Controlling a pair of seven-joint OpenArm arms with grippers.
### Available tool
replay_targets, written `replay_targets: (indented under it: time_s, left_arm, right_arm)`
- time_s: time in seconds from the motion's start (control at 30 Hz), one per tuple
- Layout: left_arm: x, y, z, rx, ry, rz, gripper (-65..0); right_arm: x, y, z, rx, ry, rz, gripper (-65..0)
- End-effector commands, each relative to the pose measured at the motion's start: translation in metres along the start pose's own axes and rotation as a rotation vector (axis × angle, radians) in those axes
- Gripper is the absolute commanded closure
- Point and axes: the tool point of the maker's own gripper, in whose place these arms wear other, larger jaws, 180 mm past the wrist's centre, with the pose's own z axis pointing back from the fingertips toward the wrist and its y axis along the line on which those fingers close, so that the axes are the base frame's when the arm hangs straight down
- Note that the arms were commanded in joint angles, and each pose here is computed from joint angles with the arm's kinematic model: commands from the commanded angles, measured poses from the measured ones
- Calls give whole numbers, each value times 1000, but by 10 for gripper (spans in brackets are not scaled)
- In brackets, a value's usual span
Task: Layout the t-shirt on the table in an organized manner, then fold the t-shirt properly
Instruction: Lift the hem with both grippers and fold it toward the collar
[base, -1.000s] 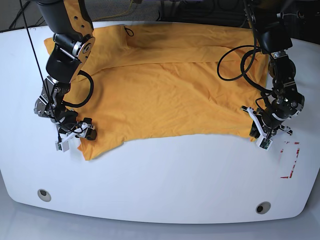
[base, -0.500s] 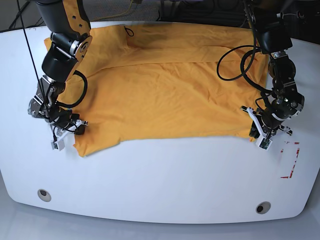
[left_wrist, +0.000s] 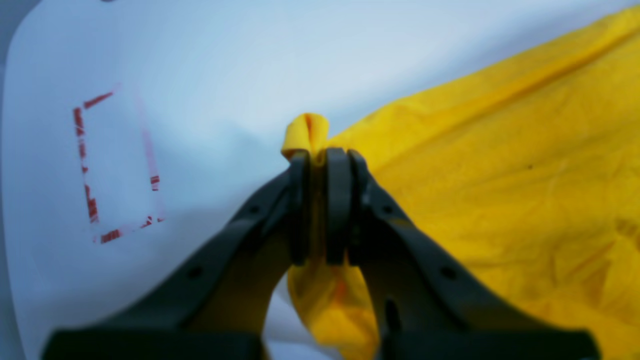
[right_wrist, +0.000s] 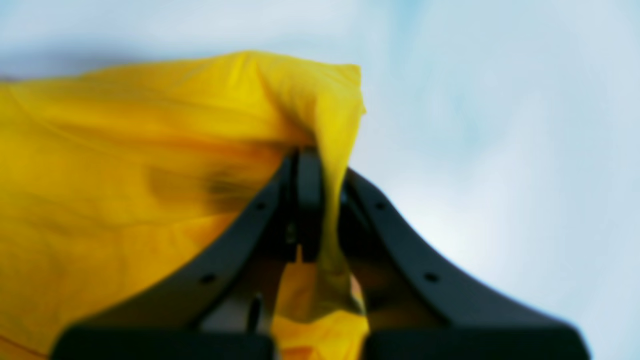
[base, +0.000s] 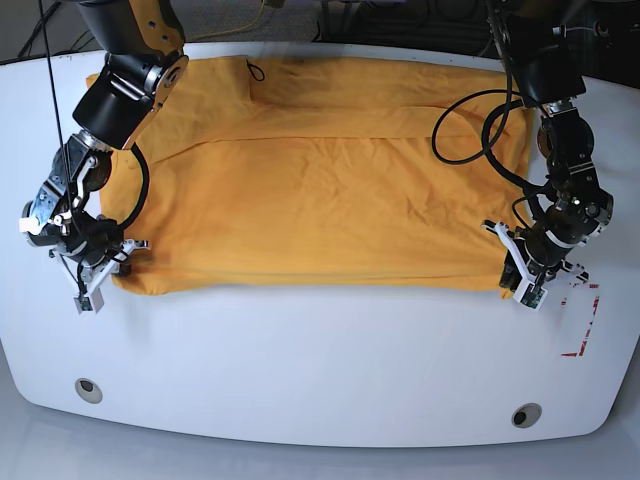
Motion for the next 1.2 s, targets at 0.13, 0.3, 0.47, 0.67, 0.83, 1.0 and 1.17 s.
replay_targets:
  time_s: [0.13, 0.3, 0.47, 0.67, 0.83, 1.0, 1.17]
  left_arm:
    - [16, 12, 6, 34, -44, -19, -27]
    - [-7, 5, 8, 23, 32, -19, -27]
    - [-24, -1, 12, 15, 85, -20, -27]
    - [-56, -11, 24, 9, 199, -37, -27]
    - [-78, -22, 38, 0, 273, -51, -27]
    - [-98, -35, 50, -18, 313, -61, -27]
    - [-120, -46, 58, -40, 361, -59, -27]
  right_arm:
    - [11, -6, 30, -83, -37, 61, -11]
    - [-6, -6, 45, -124, 24, 90, -11]
    - [-24, 3, 53, -138, 69, 105, -11]
    - [-48, 11, 61, -147, 123, 119, -11]
    - [-69, 13, 64, -150, 181, 123, -11]
    - [-90, 15, 67, -149, 226, 129, -11]
    - [-112, 16, 68, -140, 277, 128, -11]
